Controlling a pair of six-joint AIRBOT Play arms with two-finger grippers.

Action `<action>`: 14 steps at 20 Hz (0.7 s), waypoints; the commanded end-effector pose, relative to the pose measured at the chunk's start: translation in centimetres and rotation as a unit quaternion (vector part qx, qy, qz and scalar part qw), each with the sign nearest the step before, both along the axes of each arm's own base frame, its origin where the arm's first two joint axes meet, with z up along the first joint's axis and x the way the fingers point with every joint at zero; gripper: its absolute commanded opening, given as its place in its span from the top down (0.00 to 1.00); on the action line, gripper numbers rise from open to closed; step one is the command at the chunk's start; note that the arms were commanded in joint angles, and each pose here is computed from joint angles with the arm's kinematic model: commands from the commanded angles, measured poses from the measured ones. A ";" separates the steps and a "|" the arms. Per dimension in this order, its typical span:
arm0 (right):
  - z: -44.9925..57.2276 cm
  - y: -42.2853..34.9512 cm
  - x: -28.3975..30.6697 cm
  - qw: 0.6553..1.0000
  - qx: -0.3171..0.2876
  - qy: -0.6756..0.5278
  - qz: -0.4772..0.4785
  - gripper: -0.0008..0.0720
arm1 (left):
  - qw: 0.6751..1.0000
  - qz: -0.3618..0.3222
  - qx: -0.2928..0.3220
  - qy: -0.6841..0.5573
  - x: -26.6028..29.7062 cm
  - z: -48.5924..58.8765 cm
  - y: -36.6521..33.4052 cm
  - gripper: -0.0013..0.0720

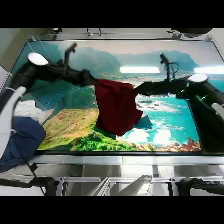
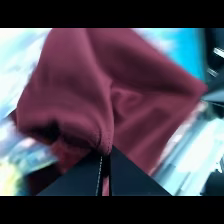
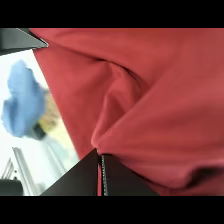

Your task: Fold the shirts.

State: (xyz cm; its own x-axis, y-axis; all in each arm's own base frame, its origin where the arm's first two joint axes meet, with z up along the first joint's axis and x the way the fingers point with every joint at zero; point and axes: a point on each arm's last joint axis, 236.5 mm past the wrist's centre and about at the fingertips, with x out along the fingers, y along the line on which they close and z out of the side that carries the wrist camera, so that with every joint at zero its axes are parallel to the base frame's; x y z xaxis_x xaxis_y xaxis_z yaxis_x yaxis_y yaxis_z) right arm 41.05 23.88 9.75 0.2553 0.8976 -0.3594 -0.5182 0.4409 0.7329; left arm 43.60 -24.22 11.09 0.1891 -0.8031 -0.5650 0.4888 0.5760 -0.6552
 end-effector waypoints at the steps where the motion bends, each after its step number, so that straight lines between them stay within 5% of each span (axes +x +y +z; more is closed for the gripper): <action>1: 13.6 -0.4 -3.2 0.987 0.017 -0.157 0.012 0.97 | 0.983 -0.032 -0.022 -0.182 -4.5 16.2 -0.4 0.98; 8: 37.3 -3.6 -17.6 0.872 -0.006 -0.483 -0.073 0.97 | 0.868 0.006 -0.098 -0.487 -20.5 41.1 1.8 0.95; 11: 38.1 -5.0 -18.7 0.856 -0.037 -0.505 -0.106 0.97 | 0.861 0.050 -0.094 -0.497 -20.3 41.1 3.2 0.95; 14: 34.3 -5.2 -14.1 0.890 -0.068 -0.438 -0.108 0.97 | 0.892 0.076 -0.051 -0.443 -14.9 35.9 3.5 0.95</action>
State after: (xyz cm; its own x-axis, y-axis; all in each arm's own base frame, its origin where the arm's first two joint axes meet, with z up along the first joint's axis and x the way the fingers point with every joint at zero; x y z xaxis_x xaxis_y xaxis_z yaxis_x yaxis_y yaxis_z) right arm 24.73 19.56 45.57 0.6010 0.7989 0.0238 -0.7990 0.6013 -0.0095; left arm 26.10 -21.51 49.13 0.5799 -0.8142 -0.0294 0.8109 0.5803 -0.0759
